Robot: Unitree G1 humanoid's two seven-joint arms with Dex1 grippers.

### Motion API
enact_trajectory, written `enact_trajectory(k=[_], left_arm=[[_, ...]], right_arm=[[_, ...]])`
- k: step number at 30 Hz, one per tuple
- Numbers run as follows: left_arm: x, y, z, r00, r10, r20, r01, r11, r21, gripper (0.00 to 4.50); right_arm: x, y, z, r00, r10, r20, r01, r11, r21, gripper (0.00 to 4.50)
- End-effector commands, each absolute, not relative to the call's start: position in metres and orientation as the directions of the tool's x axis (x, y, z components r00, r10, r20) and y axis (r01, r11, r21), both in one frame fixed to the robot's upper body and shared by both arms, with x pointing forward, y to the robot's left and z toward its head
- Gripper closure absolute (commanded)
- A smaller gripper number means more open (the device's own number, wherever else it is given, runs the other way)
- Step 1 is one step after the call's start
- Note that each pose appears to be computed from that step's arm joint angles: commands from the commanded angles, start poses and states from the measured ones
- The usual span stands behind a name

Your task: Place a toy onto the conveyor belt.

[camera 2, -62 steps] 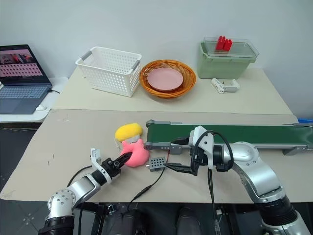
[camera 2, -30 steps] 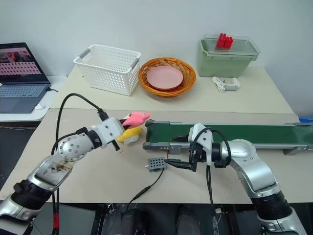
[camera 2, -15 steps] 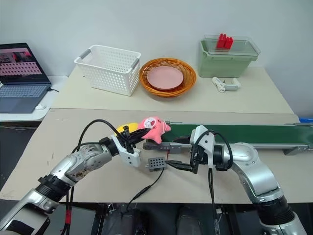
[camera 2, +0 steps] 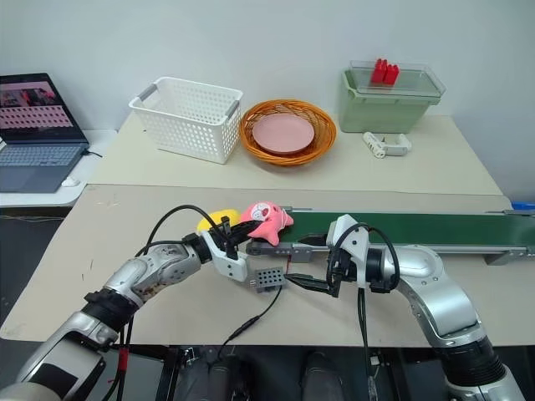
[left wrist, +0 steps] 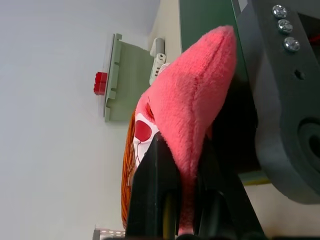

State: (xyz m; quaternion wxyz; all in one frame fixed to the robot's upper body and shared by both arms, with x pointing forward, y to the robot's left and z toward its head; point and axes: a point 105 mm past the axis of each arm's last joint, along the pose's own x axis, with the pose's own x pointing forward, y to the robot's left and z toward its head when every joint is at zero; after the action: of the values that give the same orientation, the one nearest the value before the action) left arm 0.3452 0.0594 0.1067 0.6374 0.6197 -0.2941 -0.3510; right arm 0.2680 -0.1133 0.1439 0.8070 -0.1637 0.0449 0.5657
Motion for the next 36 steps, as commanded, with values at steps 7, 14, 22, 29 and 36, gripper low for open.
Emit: enact_trajectory(k=[7, 14, 22, 29, 36], left_arm=[[0.348, 0.048, 0.105, 0.565, -0.823, -0.065, 0.13, 0.011, 0.991, 4.39], [0.356, 0.051, 0.102, 0.603, -0.794, -0.082, 0.174, 0.03, 0.984, 2.04], [0.362, 0.056, 0.109, 0.627, -0.776, -0.069, 0.171, 0.051, 0.984, 0.61], [0.36, 0.06, 0.112, 0.633, -0.772, -0.064, 0.186, 0.07, 0.98, 0.61], [0.357, 0.088, 0.111, 0.665, -0.739, -0.107, 0.208, 0.045, 0.977, 0.61]], right_arm=[[0.267, -0.114, 0.16, 0.37, 0.902, -0.22, -0.914, 0.312, -0.26, 0.0], [0.266, -0.113, 0.161, 0.372, 0.903, -0.217, -0.914, 0.314, -0.258, 0.0], [0.266, -0.114, 0.161, 0.369, 0.903, -0.219, -0.915, 0.312, -0.256, 0.0], [0.269, -0.113, 0.163, 0.369, 0.904, -0.215, -0.914, 0.311, -0.262, 0.0], [0.271, -0.114, 0.165, 0.375, 0.902, -0.212, -0.91, 0.315, -0.27, 0.0]])
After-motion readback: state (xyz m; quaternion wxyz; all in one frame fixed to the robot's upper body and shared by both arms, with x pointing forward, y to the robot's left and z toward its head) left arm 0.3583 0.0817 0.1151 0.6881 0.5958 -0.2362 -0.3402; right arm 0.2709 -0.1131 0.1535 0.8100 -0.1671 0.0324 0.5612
